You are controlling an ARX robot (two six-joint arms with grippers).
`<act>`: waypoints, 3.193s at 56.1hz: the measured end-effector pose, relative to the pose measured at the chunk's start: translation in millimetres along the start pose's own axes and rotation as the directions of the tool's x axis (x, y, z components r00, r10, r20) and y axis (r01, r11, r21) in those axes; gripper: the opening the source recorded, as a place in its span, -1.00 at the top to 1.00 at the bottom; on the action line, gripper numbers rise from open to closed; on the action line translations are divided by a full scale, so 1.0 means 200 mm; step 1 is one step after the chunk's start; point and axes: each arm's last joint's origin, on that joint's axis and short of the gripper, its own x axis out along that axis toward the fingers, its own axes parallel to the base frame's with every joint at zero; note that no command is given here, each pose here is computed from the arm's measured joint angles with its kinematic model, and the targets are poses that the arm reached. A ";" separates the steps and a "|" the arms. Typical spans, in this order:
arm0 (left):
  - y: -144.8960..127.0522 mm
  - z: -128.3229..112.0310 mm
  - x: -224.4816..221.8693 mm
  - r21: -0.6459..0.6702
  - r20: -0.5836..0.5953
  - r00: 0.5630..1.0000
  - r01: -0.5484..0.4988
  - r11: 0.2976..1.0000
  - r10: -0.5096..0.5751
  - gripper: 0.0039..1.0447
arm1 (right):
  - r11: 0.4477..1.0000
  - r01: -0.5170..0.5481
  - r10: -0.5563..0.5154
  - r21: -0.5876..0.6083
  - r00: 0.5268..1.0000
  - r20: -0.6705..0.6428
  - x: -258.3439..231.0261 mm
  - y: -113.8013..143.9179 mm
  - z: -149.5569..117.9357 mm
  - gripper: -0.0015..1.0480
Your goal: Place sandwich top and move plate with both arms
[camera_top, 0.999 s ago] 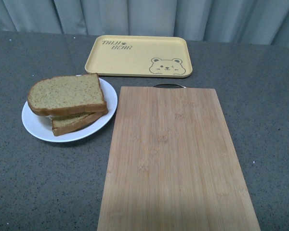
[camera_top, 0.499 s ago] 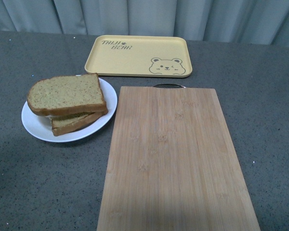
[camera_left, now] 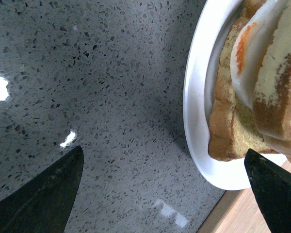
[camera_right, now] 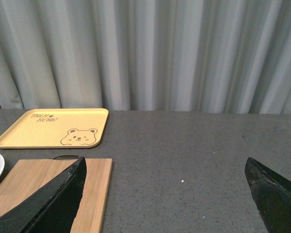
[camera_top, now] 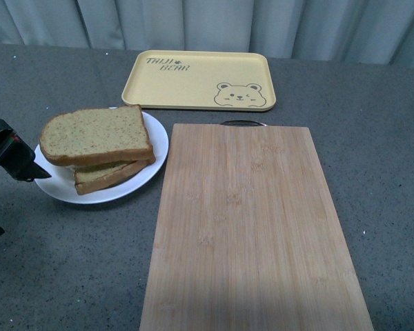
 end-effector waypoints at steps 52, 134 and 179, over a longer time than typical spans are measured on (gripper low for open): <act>-0.11 0.13 0.25 -0.119 -0.063 0.998 0.017 0.993 -0.025 0.65 | 1.000 0.000 0.000 0.000 1.000 0.000 0.00 0.00 0.00 -0.82; -0.82 0.23 0.62 -0.161 0.044 0.850 0.525 0.836 -0.525 0.94 | 1.000 0.000 0.000 0.000 1.000 0.000 0.00 0.00 0.00 -0.82; -0.95 0.28 0.79 -0.142 -0.016 0.903 0.424 0.895 -0.430 0.01 | 1.000 0.000 0.000 0.000 1.000 0.000 0.00 0.00 0.00 -0.82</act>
